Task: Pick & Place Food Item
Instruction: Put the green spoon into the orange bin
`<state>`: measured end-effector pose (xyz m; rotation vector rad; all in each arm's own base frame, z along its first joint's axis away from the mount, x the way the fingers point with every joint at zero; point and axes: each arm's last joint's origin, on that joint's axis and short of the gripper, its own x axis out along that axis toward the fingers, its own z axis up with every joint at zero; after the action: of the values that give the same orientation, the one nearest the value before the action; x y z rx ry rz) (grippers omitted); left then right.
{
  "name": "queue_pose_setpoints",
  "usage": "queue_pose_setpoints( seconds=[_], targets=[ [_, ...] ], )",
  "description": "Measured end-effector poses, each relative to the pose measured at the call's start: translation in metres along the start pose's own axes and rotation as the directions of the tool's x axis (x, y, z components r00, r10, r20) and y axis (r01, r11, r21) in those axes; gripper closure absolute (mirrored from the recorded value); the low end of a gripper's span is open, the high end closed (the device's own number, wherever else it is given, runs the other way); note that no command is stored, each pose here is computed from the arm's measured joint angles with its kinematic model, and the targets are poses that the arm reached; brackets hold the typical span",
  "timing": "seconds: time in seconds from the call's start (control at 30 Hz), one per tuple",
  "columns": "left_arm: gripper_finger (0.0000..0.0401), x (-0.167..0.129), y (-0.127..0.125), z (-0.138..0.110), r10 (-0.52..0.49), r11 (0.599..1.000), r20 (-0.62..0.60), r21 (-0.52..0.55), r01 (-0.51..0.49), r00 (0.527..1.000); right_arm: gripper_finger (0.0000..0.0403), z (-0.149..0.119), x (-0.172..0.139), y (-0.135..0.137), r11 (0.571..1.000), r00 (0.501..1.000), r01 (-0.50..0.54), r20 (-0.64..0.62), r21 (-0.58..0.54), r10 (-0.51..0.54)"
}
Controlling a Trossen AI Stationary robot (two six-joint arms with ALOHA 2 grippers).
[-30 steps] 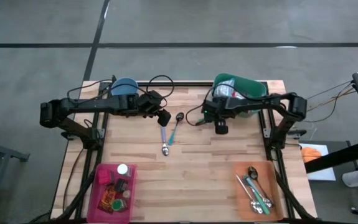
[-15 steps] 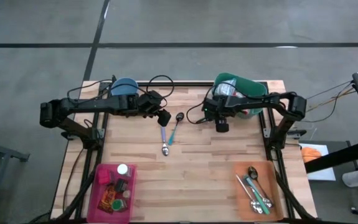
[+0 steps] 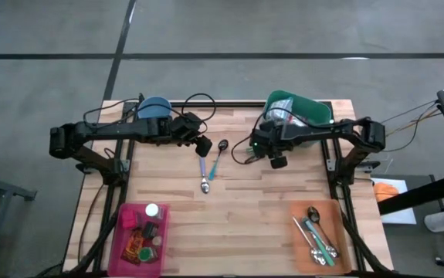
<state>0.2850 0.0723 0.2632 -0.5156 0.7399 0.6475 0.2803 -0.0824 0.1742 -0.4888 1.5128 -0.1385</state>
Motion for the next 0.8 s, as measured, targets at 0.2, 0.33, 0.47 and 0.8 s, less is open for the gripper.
queue_pose_setpoints(
  seconds=[0.2, 0.33, 0.47, 0.8],
  targets=[
    [0.0122, 0.000, 0.000, 0.000, 0.000, 1.000, 0.000, 0.000, 0.000, 1.000, 0.0223, 0.001, 0.004, 0.006, 0.993, 1.000, -0.015, -0.020, -0.115, 0.013],
    [0.0122, 0.000, 0.000, 0.000, 0.000, 1.000, 0.000, 0.000, 0.000, 1.000, 0.0223, 0.004, 0.015, 0.008, 0.992, 0.998, -0.030, -0.050, -0.119, 0.024],
    [0.0122, 0.000, 0.000, 0.000, 0.000, 1.000, 0.000, 0.000, 0.000, 1.000, 0.0223, 0.005, 0.027, 0.010, 0.990, 0.995, -0.025, -0.103, -0.139, 0.011],
    [0.0122, 0.000, 0.000, 0.000, 0.000, 1.000, 0.000, 0.000, 0.000, 1.000, 0.0223, 0.002, 0.036, -0.001, 0.991, 0.989, 0.002, -0.146, -0.133, -0.022]
  ],
)
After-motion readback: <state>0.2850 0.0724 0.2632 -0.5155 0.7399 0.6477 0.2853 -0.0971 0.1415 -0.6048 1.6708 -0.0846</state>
